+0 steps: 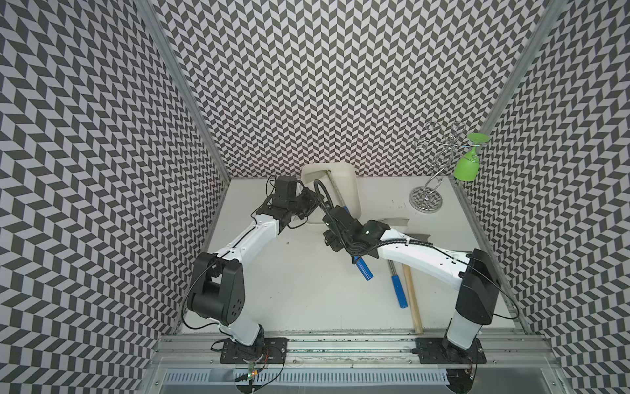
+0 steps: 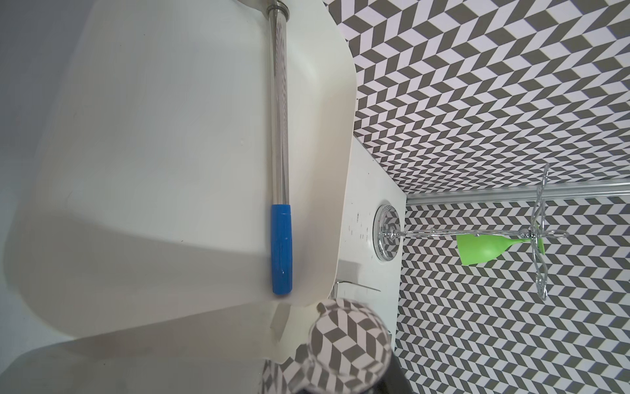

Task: Put the small hoe into the storage box
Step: Pick up the hoe from the center of the board.

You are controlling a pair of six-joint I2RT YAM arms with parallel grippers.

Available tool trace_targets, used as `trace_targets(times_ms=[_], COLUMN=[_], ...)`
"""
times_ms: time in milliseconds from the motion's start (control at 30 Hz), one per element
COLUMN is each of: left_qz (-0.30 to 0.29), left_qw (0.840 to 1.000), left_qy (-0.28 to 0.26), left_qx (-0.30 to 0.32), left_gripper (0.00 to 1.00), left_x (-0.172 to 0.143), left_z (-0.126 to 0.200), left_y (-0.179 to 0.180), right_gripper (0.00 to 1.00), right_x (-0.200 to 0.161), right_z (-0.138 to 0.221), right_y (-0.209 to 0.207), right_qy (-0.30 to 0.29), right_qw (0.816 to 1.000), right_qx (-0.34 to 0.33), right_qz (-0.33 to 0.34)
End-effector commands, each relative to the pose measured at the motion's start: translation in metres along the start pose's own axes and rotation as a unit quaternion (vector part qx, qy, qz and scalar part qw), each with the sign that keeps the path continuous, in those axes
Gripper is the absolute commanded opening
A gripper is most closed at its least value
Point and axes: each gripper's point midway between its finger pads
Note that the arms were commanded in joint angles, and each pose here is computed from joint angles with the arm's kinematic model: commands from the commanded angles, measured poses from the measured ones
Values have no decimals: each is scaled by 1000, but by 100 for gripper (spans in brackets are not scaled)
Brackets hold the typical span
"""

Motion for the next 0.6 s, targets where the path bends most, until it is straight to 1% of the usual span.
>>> trace_targets(times_ms=[0, 67, 167, 233, 267, 367, 467, 567], left_qz=[-7, -9, -10, -14, -20, -48, -80, -108], left_qw=[999, 999, 999, 999, 999, 997, 991, 984], left_qy=[11, 9, 10, 11, 10, 8, -1, -15], left_qx=[-39, -41, -44, -44, -46, -67, -106, -138], left_gripper=[0, 0, 0, 0, 7, 37, 52, 62], left_x=[-3, -4, -5, -7, -6, -7, -8, -7], left_z=[9, 10, 12, 12, 12, 17, 27, 40], left_y=[-31, -30, -29, -27, -29, -39, -54, -71], right_gripper=[49, 32, 1, 0, 0, 0, 0, 0], right_x=[-2, -1, 1, 3, 5, 9, 13, 16], right_z=[-7, -6, -3, 0, 2, 8, 11, 10], right_y=[-5, -8, -13, -13, -13, -11, -5, -4], right_qy=[-1, -2, -5, -9, -12, -20, -24, -18], right_qw=[1000, 999, 999, 999, 999, 999, 1000, 999], right_qx=[-26, -35, -45, -42, -38, -26, -2, 22], right_qz=[7, 5, 2, 3, 3, -1, -5, -21])
Point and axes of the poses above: each gripper's point midway between its finger pads, its own z axis back along the fingers, its own y axis along the line the jaws close on, x = y × z, and after that the axes turned 11 degrees about z, right-handed
